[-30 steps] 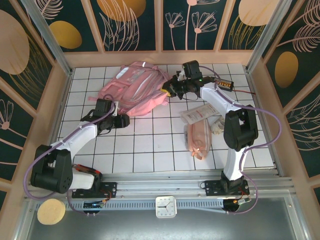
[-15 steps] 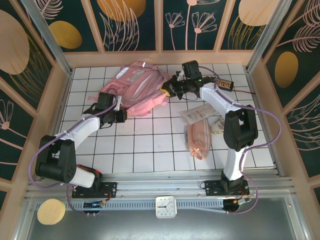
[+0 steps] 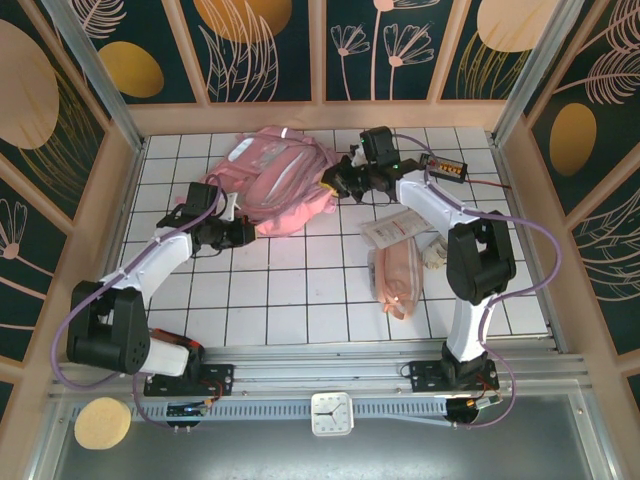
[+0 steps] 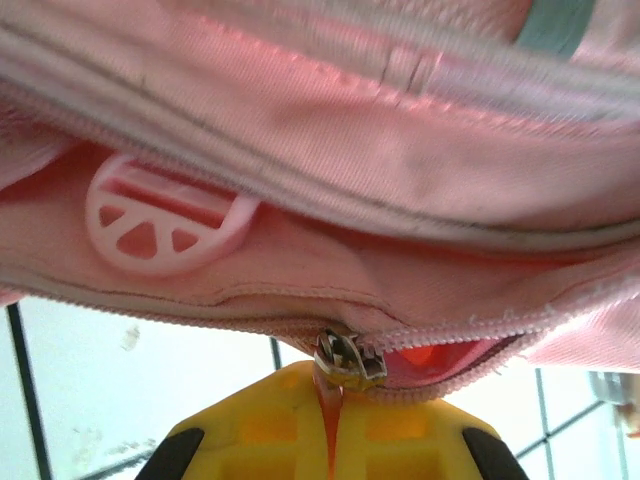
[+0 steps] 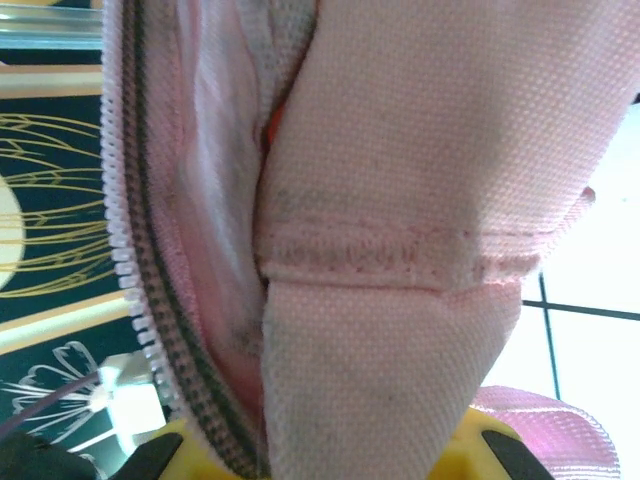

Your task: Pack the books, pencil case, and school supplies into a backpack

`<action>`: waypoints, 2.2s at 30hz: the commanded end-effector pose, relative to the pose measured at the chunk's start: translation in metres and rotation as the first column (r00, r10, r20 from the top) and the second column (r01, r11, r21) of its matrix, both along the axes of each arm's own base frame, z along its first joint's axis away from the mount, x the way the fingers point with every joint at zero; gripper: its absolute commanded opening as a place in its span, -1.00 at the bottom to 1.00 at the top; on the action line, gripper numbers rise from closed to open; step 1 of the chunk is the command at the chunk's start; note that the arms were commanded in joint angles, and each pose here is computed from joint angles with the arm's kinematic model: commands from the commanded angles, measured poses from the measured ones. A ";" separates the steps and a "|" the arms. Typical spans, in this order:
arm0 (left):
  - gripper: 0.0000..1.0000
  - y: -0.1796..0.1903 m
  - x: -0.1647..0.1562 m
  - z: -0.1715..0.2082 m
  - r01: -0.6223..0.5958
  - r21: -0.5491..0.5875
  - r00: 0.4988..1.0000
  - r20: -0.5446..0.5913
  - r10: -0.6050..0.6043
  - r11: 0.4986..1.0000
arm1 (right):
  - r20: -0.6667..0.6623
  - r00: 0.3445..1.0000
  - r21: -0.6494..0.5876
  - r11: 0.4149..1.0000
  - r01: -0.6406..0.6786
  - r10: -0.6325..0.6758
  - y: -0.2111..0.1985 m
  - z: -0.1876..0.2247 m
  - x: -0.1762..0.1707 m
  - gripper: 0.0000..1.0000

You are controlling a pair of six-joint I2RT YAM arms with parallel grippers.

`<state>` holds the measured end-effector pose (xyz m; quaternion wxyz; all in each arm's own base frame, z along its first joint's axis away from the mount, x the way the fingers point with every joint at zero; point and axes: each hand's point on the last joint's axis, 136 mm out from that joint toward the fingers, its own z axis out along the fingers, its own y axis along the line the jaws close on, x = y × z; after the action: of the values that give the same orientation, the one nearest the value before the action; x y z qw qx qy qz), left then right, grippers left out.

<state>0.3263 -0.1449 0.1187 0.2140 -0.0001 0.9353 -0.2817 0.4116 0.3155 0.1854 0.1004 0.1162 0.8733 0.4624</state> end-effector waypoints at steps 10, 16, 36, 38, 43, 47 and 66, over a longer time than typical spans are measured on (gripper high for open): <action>-1.00 -0.058 -0.016 0.025 0.153 -0.183 0.978 -0.110 -0.175 0.971 | 0.193 0.970 -0.019 0.989 -0.149 0.150 0.065 -0.008 -0.029 -1.00; -1.00 -0.089 -0.028 0.005 0.185 -0.191 0.965 -0.149 -0.215 0.964 | 0.174 0.977 -0.147 0.984 -0.098 0.123 0.001 -0.041 -0.006 -1.00; 0.98 0.021 -0.050 0.008 -0.343 -0.126 0.927 -0.206 0.314 0.931 | 0.202 0.823 -0.343 0.826 -0.448 0.531 0.066 -0.027 -0.150 0.43; 0.98 0.036 -0.044 0.003 -0.408 -0.152 0.903 -0.214 0.373 0.900 | 0.214 0.808 -0.373 0.810 -0.453 0.550 0.081 -0.040 -0.152 0.42; 0.97 0.060 -0.020 -0.014 -0.489 -0.169 0.866 -0.213 0.453 0.856 | 0.258 0.832 -0.408 0.836 -0.367 0.491 0.099 -0.074 -0.147 0.34; 0.98 0.067 -0.009 -0.028 -0.490 -0.127 0.863 -0.212 0.459 0.862 | 0.301 0.831 -0.422 0.847 -0.323 0.467 0.112 -0.092 -0.147 0.29; 0.89 0.068 -0.006 -0.053 -0.450 -0.066 0.872 -0.249 0.422 0.890 | 0.276 0.891 -0.389 0.890 -0.239 0.360 0.114 -0.142 -0.160 0.23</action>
<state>0.3131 -0.0798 0.0621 0.1518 -0.2667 0.9093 -0.2811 0.2379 0.4178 0.0399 0.1646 -0.1376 0.9273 0.3068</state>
